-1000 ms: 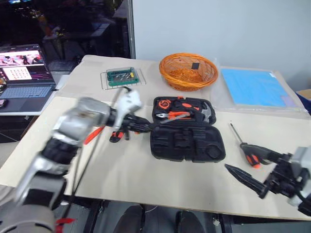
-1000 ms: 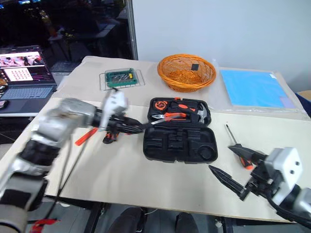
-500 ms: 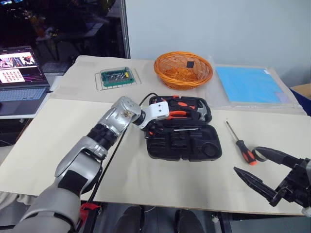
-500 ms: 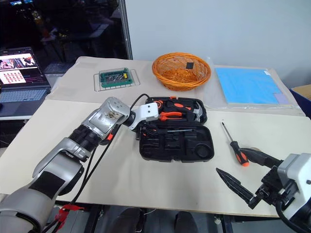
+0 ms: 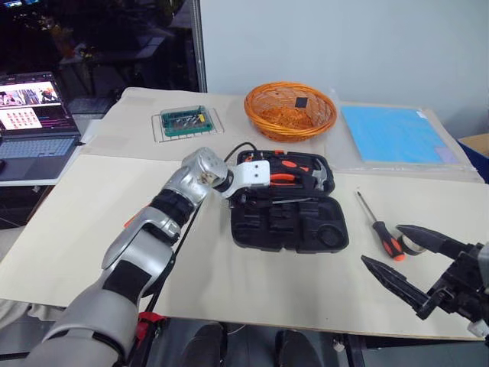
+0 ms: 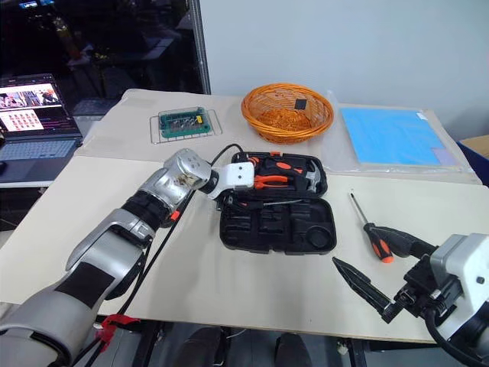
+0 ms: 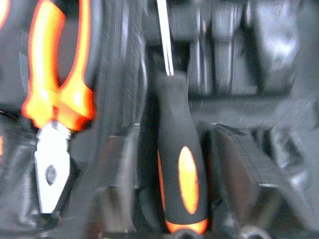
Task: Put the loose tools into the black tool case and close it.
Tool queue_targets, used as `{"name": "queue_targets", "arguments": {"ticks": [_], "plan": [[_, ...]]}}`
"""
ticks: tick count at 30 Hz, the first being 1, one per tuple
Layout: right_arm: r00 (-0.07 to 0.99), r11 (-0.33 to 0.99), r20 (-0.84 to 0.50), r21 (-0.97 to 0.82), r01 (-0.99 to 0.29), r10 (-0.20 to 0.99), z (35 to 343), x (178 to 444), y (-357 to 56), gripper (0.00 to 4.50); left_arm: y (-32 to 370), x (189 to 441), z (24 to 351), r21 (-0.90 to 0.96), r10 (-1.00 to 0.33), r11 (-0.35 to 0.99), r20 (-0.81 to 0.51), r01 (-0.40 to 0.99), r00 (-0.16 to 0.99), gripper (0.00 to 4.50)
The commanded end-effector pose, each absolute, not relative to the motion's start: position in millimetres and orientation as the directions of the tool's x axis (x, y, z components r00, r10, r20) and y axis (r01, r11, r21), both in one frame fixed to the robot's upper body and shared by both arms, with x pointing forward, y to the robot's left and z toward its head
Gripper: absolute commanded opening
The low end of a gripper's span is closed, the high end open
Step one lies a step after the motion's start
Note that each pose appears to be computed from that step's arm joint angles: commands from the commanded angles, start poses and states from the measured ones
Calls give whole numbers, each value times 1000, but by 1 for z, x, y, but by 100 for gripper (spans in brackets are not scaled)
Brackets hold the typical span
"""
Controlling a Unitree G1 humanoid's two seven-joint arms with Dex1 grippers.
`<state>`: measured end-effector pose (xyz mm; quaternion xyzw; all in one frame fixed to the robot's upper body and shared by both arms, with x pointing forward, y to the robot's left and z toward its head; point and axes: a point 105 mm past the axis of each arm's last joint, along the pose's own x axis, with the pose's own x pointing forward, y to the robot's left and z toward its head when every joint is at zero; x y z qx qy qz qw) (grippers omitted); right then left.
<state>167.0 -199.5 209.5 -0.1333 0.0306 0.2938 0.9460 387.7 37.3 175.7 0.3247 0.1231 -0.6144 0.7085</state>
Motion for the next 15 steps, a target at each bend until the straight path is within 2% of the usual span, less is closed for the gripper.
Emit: {"name": "queue_targets", "arguments": {"ticks": [1, 2, 3, 4, 6, 8, 9, 11, 15], "plan": [[829, 789, -123, -255, -558, 546, 214, 165, -198, 450, 39, 371, 207, 284, -873, 49, -453, 958, 179, 268], [830, 791, -124, -253, -557, 544, 212, 165, -200, 450, 38, 370, 208, 234, -896, 119, -394, 965, 206, 268], [831, 793, -123, -251, -555, 543, 211, 166, -201, 450, 39, 369, 204, 202, -903, 171, -359, 964, 235, 214], [831, 794, -122, -249, -555, 542, 210, 166, -202, 450, 39, 369, 202, 179, -905, 207, -338, 962, 258, 196], [833, 796, -114, -248, -552, 542, 209, 167, -203, 450, 28, 372, 196, 146, -912, 319, -223, 937, 345, 115], [833, 796, -109, -249, -552, 543, 208, 167, -203, 450, 19, 378, 181, 137, -878, 431, -165, 892, 450, 32], [833, 796, -108, -249, -552, 543, 208, 167, -203, 450, 16, 379, 175, 123, -863, 465, -155, 877, 480, 5], [833, 794, -107, -256, -551, 543, 206, 166, -203, 450, 9, 381, 160, 144, -831, 514, -160, 846, 532, 5], [832, 789, -113, -271, -552, 543, 204, 164, -204, 450, -4, 376, 132, 142, -800, 532, -237, 835, 551, 5]]}}
